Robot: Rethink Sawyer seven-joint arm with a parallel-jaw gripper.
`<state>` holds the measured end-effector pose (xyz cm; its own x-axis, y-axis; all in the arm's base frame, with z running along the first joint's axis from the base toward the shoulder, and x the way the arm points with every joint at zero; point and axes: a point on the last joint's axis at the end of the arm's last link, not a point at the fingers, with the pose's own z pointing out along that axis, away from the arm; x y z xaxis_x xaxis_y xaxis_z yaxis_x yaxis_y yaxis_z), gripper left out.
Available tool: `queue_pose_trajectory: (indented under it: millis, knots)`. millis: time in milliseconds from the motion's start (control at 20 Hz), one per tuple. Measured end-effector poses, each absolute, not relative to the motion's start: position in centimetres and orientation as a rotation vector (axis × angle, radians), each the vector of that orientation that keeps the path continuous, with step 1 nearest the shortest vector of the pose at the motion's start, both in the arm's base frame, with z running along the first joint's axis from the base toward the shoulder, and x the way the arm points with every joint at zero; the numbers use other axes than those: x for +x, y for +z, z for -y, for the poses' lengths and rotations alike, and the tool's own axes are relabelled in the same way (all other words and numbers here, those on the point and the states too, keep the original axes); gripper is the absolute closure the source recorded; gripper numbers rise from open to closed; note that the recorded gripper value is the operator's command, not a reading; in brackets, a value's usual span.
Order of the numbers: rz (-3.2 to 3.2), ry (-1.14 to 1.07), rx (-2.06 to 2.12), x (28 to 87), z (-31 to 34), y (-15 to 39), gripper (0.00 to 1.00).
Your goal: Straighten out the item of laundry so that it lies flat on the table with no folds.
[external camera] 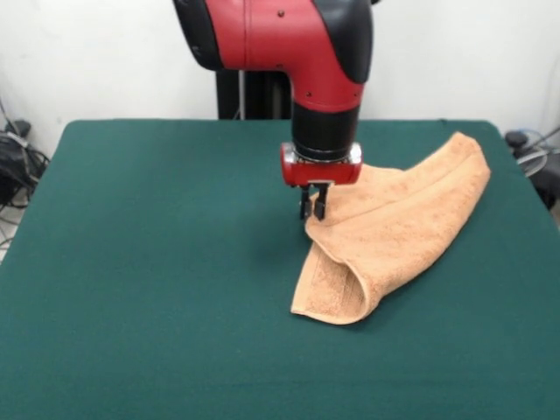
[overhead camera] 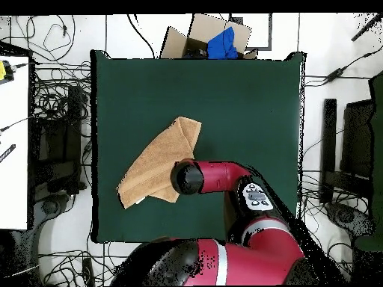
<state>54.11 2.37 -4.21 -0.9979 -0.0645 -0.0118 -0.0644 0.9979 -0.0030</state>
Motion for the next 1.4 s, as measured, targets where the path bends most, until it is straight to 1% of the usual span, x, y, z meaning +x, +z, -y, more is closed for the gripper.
queue_pose_trajectory:
  millis: [700, 1150, 1400]
  knots:
    - [-3.144, 0.059, 0.044, 55.3, -5.2, -4.3, 1.00]
    - [-3.141, 0.101, 0.117, 56.4, -8.2, -4.0, 1.00]
    - [-3.138, 0.115, 0.161, 57.0, -8.6, -3.9, 1.00]
